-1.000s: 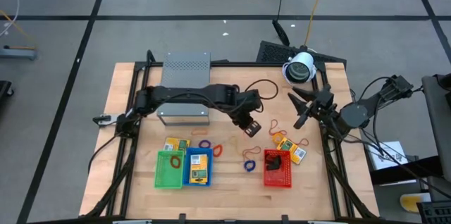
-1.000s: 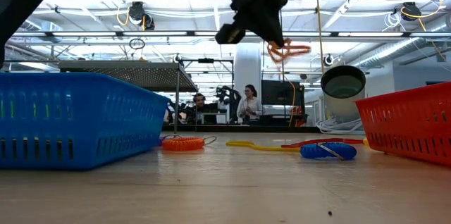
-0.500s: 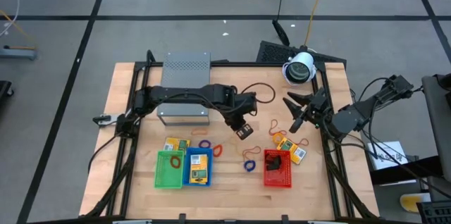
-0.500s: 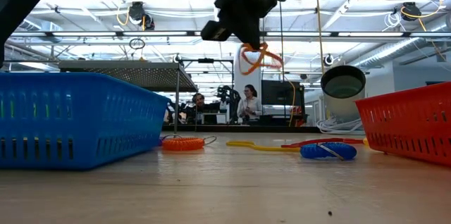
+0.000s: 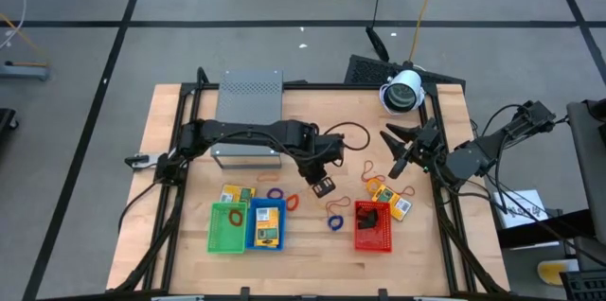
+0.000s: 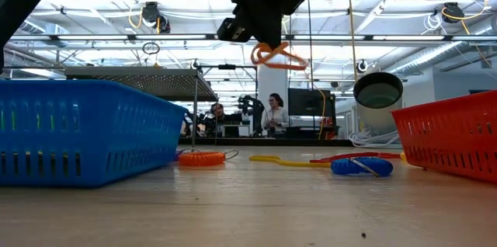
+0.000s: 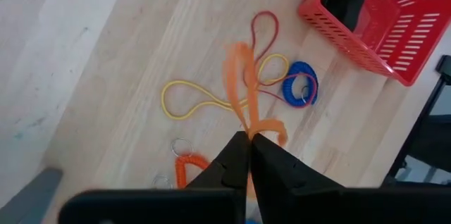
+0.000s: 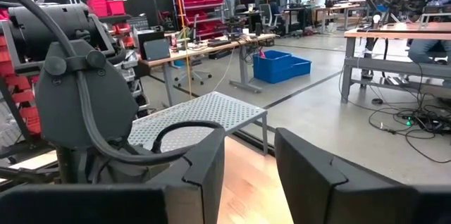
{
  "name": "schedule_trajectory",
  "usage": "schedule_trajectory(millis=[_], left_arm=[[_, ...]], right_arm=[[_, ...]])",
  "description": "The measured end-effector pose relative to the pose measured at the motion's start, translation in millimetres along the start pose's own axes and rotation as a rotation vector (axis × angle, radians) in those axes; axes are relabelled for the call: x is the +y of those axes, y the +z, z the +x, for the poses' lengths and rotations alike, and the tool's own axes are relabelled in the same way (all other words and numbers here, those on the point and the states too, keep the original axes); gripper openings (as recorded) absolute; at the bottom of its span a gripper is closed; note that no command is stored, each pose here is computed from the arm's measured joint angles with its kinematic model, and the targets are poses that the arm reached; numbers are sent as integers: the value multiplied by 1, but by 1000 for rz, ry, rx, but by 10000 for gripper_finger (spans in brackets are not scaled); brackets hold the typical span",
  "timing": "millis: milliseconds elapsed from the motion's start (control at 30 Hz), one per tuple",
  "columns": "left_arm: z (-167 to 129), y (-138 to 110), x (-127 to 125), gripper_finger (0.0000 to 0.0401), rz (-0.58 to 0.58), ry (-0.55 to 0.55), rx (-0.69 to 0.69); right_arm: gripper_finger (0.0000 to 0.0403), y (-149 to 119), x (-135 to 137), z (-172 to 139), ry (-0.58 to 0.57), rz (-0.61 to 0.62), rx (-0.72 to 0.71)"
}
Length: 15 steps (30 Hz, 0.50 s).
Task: Pick & Place Office Desk Supplies
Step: Put the orange rubber band into the red bin
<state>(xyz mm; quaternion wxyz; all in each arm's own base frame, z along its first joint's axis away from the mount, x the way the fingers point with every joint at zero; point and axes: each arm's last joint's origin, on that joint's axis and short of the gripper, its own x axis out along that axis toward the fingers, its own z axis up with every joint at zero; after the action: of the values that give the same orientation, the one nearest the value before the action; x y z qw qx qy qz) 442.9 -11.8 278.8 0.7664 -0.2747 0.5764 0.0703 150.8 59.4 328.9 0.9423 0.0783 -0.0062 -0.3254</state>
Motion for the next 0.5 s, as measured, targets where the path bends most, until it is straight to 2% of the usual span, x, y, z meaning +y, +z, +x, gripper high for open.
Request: schedule_trajectory(millis=[133,267,500], left_arm=[[0,0,0,41,0,-2,2],[0,0,1,8,-9,-2,2],[0,1,1,7,-29,8,-4]], right_arm=[[116,0,0,0,0,0,0],[116,1,0,0,1,6,-3],[116,1,0,0,1,6,-3]])
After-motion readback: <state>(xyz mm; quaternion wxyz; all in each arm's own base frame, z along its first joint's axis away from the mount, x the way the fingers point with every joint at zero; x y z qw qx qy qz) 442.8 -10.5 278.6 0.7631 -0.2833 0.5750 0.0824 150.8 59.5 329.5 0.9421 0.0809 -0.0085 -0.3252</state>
